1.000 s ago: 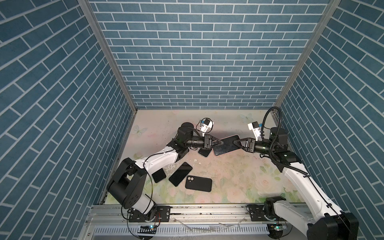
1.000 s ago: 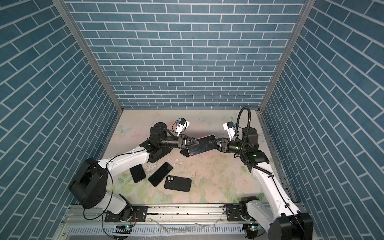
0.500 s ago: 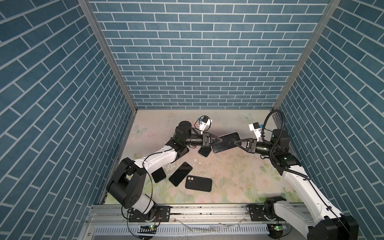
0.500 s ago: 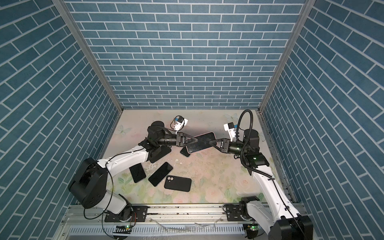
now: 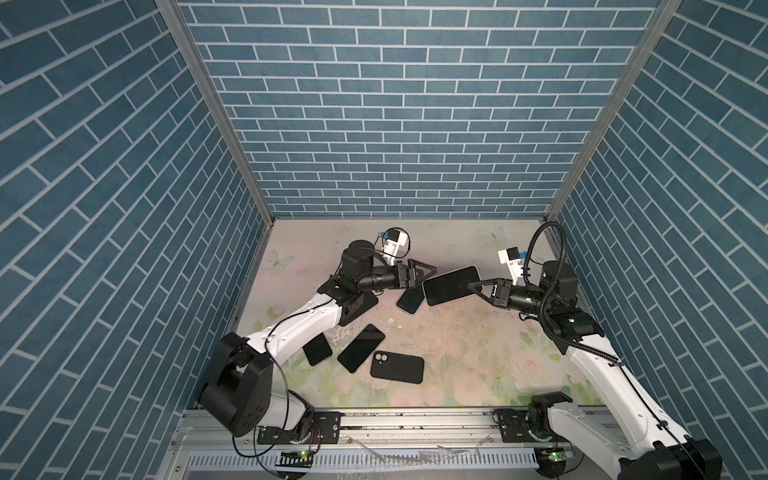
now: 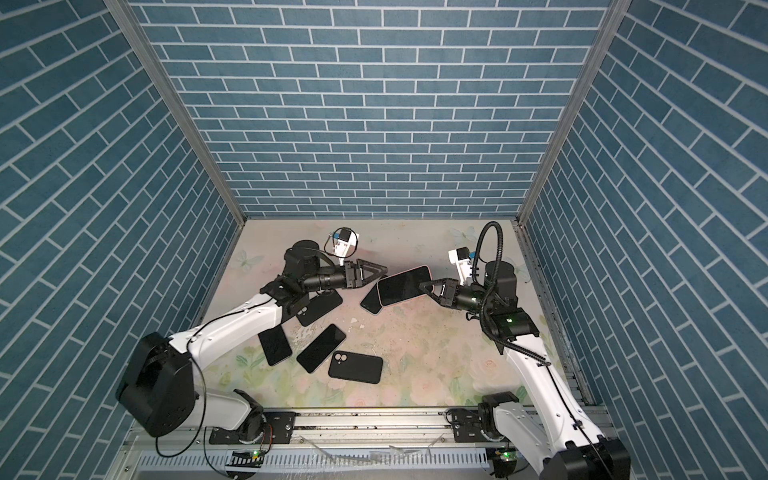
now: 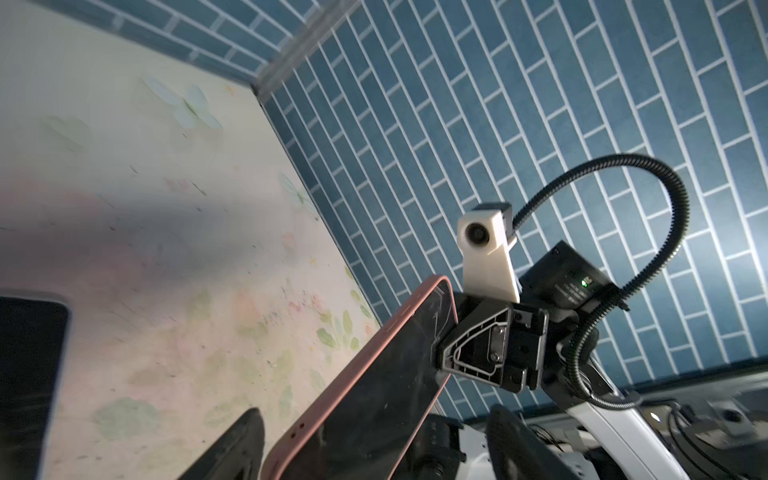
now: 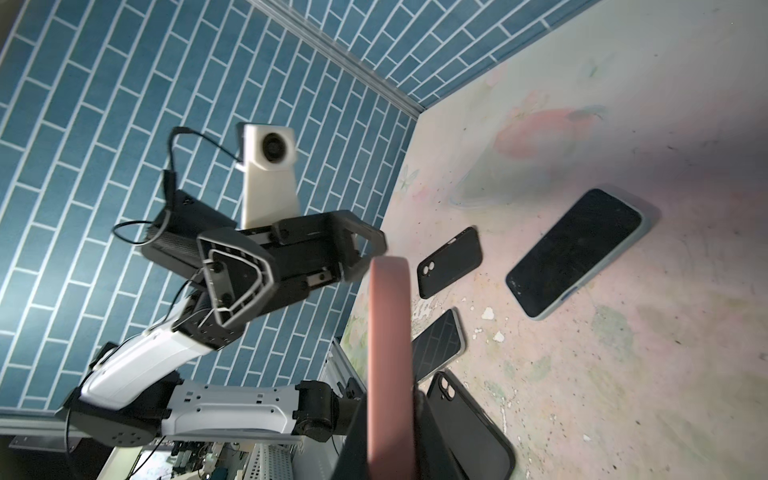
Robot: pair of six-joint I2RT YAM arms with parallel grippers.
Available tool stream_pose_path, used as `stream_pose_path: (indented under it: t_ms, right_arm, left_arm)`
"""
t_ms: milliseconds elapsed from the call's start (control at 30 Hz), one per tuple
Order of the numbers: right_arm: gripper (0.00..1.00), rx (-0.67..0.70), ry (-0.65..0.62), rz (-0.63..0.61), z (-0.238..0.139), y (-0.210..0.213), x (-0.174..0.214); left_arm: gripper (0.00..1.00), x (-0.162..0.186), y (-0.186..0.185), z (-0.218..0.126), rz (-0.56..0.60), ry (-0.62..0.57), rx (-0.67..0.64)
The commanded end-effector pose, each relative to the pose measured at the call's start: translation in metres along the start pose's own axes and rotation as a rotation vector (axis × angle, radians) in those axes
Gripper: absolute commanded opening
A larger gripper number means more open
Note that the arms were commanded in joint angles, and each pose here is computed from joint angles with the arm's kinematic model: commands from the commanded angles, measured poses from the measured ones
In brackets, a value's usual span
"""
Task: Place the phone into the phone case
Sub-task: 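Open the left gripper and draw it back while the right holds the cased phone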
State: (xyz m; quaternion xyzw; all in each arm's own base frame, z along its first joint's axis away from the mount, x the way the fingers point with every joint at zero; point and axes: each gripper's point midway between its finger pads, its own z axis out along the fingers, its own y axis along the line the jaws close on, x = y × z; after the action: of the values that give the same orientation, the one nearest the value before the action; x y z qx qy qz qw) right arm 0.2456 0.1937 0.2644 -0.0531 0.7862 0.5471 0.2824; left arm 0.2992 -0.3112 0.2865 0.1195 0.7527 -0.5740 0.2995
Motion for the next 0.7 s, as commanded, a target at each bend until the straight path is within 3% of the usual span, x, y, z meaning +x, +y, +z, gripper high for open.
stream_pose_path:
  t_ms: [0,133,233,367,467,667]
  right_arm:
    - [0.0,0.065,-0.03,-0.013,-0.003,-0.009,-0.004]
    - [0.0,0.182,-0.044,0.038,-0.002,-0.04,0.001]
    - [0.0,0.247,-0.074,0.07,-0.001,-0.063,0.002]
    - [0.0,0.272,-0.096,0.105,0.008,-0.085,0.001]
    - [0.0,0.3,-0.109,0.119,0.014,-0.103,0.0]
    - [0.0,0.346,-0.137,0.128,0.027,-0.134,-0.011]
  left_arm:
    - [0.9,-0.01,0.024,-0.031,0.12,-0.067,-0.226]
    - [1.0,-0.025,0.039,-0.077,0.228,-0.151,-0.48]
    - [0.99,-0.037,0.043,-0.109,0.291,-0.23,-0.616]
    - [1.0,-0.046,0.055,-0.149,0.292,-0.347,-0.794]
    - [0.99,-0.046,0.056,-0.159,0.306,-0.377,-0.816]
    - [1.0,-0.033,0.062,-0.148,0.289,-0.322,-0.769]
